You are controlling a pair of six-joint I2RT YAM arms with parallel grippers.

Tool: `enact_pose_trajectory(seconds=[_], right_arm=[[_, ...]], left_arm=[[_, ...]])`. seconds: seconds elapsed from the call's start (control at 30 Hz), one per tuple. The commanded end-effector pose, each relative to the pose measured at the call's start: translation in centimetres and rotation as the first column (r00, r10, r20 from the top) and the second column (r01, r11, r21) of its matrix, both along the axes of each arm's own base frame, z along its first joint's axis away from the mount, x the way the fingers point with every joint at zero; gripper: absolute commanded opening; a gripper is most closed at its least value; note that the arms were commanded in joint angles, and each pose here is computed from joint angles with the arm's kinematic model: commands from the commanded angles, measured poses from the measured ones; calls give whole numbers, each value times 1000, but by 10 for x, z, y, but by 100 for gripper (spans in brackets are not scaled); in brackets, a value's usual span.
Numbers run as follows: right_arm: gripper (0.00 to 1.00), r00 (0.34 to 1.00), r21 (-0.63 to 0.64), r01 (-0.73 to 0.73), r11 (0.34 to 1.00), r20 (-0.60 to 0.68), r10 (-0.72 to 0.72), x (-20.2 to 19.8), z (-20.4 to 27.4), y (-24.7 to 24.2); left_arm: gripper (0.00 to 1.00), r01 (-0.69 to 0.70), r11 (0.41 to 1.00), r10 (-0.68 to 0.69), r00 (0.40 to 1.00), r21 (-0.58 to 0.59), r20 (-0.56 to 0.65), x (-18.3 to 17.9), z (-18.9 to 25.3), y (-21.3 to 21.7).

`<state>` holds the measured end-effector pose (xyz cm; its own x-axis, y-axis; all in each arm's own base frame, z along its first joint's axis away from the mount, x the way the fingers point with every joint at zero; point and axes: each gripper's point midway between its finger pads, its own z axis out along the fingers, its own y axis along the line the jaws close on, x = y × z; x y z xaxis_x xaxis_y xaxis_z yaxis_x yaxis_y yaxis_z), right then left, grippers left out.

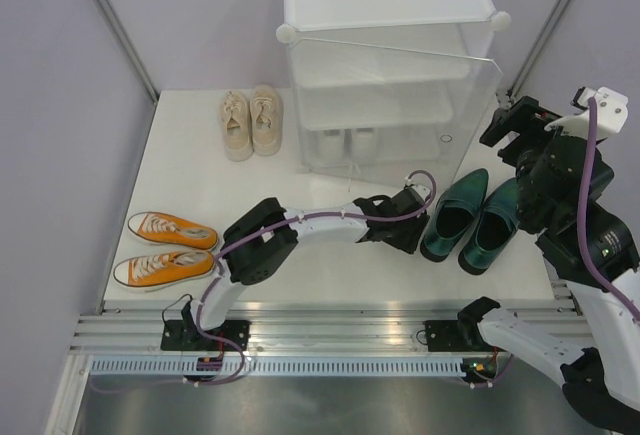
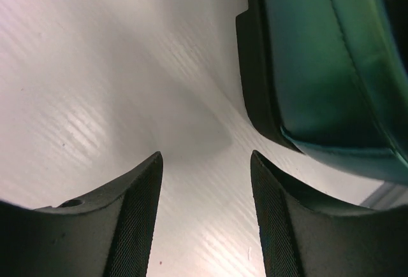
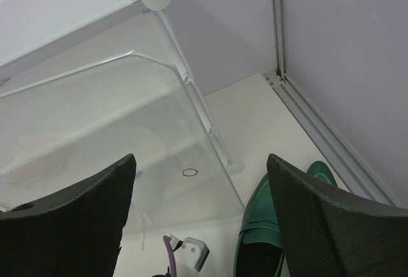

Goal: Place and organize the shoes in the shoe cabinet

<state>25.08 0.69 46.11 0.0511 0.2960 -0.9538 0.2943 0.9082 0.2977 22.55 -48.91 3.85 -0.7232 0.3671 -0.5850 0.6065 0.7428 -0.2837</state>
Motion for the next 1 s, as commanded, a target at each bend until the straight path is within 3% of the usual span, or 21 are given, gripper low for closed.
enact_pose_trajectory(seconds=[0.0, 0.33, 0.67, 0.9, 0.97], right_arm=[[87, 999, 1, 12, 1000, 49, -12, -9, 18, -8], [87, 998, -25, 30, 999, 50, -28, -10, 19, -13], [87, 1000, -44, 7, 999, 13, -6, 2, 3, -3], [87, 999, -9, -30, 999, 42, 31, 15, 7, 11], [88, 996, 5, -49, 999, 72, 48, 16, 21, 14]], left_arm=[[61, -35, 996, 37, 999, -78, 19, 13, 28, -27], [62, 110, 967, -118, 993, -229, -21, -15, 42, -100], [66, 99, 979, -108, 993, -176, -43, -23, 23, -82], [82, 132, 972, -121, 990, -193, 66, -28, 95, -33], [85, 164, 952, -137, 983, -259, 120, -37, 145, -19]])
